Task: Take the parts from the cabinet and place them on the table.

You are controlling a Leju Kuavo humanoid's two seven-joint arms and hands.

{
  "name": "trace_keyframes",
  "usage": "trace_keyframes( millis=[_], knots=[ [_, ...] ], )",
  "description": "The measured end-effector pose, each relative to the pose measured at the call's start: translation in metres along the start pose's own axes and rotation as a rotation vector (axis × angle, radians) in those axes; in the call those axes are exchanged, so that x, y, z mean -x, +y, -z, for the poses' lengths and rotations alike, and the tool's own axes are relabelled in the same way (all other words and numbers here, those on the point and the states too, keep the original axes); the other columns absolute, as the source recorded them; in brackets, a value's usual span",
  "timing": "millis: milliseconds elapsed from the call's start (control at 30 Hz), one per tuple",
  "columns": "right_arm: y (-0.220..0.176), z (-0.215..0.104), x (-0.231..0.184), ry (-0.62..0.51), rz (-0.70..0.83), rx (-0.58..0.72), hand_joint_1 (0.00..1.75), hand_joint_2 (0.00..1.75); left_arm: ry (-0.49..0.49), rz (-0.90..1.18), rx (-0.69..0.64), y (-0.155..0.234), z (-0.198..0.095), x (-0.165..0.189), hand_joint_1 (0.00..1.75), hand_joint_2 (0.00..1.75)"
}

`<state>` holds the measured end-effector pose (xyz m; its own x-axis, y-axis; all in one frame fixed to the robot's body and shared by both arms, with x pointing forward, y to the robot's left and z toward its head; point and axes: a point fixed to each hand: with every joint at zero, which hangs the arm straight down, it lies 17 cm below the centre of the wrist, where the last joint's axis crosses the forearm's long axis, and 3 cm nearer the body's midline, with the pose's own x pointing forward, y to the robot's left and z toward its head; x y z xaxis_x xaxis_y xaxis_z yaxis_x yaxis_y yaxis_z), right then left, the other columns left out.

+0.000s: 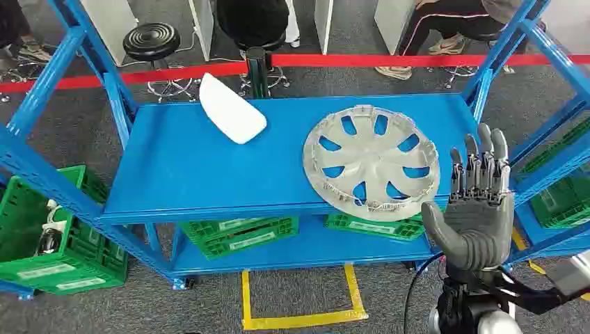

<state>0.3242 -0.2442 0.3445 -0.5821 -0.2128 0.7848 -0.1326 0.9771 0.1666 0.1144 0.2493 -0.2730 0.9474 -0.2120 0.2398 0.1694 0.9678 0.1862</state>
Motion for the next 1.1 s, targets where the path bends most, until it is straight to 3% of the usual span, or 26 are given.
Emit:
trace_keyframes(
  millis=[200, 467, 633, 1100],
  knots=[
    [-0.011, 0.01, 0.025, 0.118, -0.232, -0.008, 0.0, 1.75, -0.005, 0.012, 0.018, -0.004, -0.001, -0.001, 0.0, 0.0],
    [-0.078, 0.047, 0.091, 0.426, -0.818, -0.115, 0.0, 1.75, -0.021, 0.051, 0.055, -0.016, -0.003, -0.004, 0.0, 0.0],
    [-0.129, 0.062, 0.111, 0.579, -1.132, -0.17, 0.0, 1.75, -0.008, 0.07, 0.077, -0.023, -0.005, -0.003, 0.0, 0.0],
    [-0.182, 0.074, 0.116, 0.647, -1.299, -0.156, 0.0, 1.75, -0.011, 0.072, 0.085, -0.027, -0.006, -0.005, 0.0, 0.0]
  ],
)
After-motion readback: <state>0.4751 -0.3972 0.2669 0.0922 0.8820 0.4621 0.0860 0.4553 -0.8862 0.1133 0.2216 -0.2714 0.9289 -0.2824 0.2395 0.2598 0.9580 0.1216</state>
